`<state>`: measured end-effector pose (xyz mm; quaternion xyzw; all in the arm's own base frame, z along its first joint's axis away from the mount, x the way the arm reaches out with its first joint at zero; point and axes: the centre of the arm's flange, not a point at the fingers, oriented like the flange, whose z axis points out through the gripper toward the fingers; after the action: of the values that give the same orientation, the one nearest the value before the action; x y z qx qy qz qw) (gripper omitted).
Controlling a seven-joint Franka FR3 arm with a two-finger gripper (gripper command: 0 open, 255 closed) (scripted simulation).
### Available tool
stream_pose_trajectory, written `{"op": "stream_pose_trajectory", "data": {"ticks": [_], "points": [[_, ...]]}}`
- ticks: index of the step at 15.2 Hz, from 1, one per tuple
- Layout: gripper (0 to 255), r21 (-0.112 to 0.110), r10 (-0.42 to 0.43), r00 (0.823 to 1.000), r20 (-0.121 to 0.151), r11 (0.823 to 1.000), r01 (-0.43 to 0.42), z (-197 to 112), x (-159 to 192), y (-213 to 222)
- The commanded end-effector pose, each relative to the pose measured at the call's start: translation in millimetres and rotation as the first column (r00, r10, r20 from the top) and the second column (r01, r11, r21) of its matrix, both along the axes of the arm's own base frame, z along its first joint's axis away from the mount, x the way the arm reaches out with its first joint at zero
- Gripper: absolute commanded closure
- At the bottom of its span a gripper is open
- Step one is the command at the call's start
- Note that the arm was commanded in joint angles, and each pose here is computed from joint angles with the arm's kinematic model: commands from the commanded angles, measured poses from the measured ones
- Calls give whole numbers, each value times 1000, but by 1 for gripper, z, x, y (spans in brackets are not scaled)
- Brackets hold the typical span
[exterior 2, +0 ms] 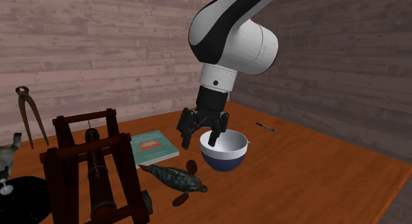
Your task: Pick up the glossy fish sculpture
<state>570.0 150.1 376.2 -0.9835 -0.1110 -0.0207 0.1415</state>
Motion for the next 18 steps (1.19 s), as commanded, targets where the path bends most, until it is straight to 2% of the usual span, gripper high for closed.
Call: {"op": "stream_pose_trajectory", "data": {"ticks": [1, 9, 11, 12, 18], "points": [[0, 13, 7, 1000, -3, 1000, -7, -17, 15, 14], [0, 13, 7, 1000, -3, 1000, -7, -57, 15, 14], [0, 13, 7, 1000, -3, 1000, -7, -57, 15, 14], [255, 12, 7, 1000, -3, 1000, -7, -53, 13, 16], [255, 13, 7, 1000, -3, 1000, -7, -53, 8, 14]]}}
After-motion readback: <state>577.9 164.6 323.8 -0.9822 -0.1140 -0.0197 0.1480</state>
